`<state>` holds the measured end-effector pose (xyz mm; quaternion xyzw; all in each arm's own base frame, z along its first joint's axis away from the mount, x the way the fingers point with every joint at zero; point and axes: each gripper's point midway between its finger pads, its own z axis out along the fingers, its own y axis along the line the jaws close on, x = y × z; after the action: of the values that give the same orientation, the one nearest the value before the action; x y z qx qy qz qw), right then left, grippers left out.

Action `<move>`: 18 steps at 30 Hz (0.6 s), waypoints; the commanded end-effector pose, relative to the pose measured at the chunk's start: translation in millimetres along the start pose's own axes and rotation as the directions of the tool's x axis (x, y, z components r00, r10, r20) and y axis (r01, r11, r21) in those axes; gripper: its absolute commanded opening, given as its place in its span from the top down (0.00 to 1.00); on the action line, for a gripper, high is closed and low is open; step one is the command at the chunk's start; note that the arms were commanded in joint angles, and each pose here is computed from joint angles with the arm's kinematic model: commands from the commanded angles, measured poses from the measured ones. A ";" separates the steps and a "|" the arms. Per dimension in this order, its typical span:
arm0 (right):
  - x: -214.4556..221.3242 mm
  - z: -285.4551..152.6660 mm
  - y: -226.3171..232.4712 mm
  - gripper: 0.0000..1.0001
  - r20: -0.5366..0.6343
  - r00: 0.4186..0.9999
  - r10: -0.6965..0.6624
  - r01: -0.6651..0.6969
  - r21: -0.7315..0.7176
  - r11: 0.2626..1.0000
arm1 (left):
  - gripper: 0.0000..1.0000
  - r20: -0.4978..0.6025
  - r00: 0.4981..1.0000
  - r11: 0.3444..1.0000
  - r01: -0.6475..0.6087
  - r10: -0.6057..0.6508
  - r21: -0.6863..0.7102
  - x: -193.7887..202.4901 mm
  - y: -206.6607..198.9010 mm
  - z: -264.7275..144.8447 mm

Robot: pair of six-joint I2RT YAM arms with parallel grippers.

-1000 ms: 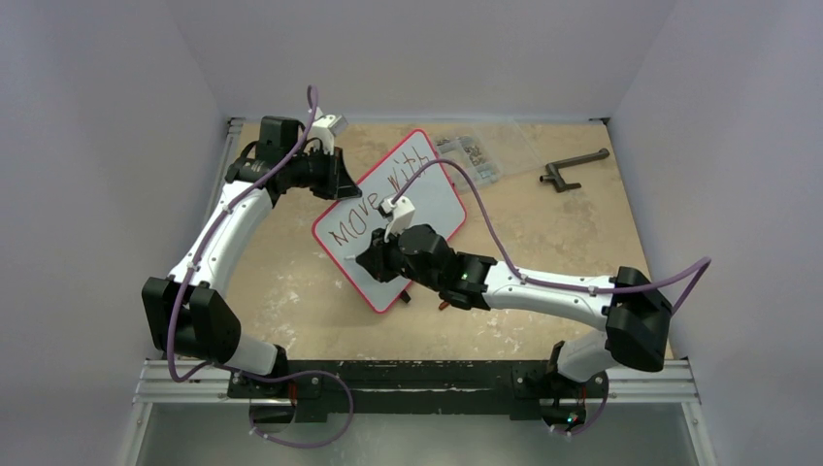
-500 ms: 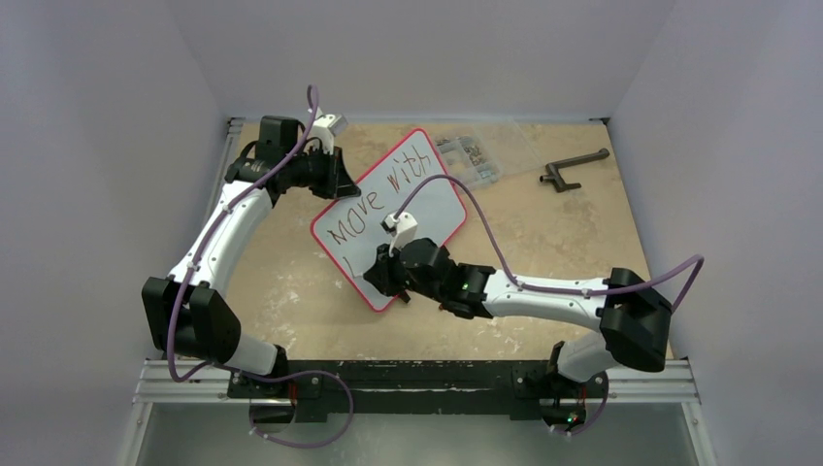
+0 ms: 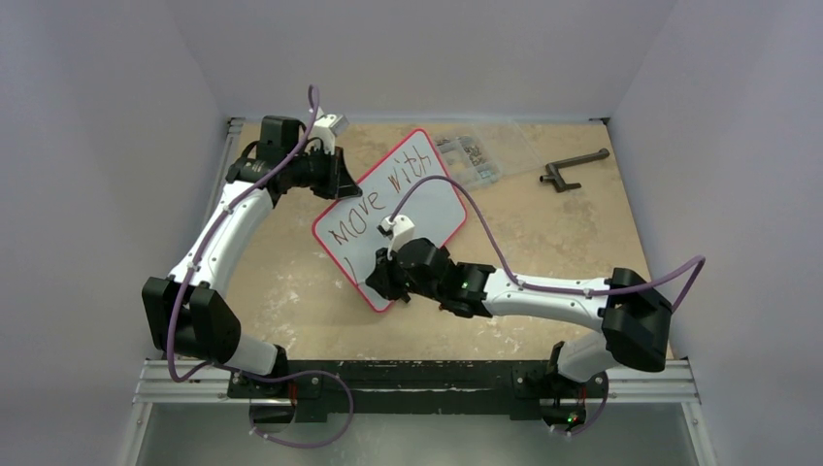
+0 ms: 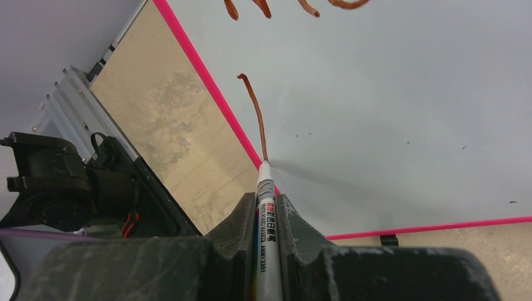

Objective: Write a sentence on the whiteboard

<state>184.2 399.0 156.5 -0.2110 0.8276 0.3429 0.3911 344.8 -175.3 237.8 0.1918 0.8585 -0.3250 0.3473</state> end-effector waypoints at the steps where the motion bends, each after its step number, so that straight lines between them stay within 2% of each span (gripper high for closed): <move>1: -56.9 -15.7 27.3 1.00 0.134 0.991 -0.008 0.016 -0.058 0.998 | 1.00 0.029 0.998 0.996 -0.049 0.051 -0.080 -6.0 10.1 -5.3; 12: -95.3 -18.7 36.0 1.00 0.225 0.974 0.002 0.006 -0.034 0.999 | 1.00 0.018 0.998 0.994 -0.060 0.062 -0.090 -3.2 9.2 -4.6; 18: -94.7 -12.0 30.7 1.00 0.220 0.975 0.001 -0.002 0.003 1.000 | 1.00 0.020 0.998 0.994 -0.063 0.065 -0.089 -3.7 8.3 -5.0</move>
<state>205.4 416.0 225.1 -0.1896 0.7917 0.3644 0.4522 343.4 -178.0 237.9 0.1917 0.8595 -0.3230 0.3466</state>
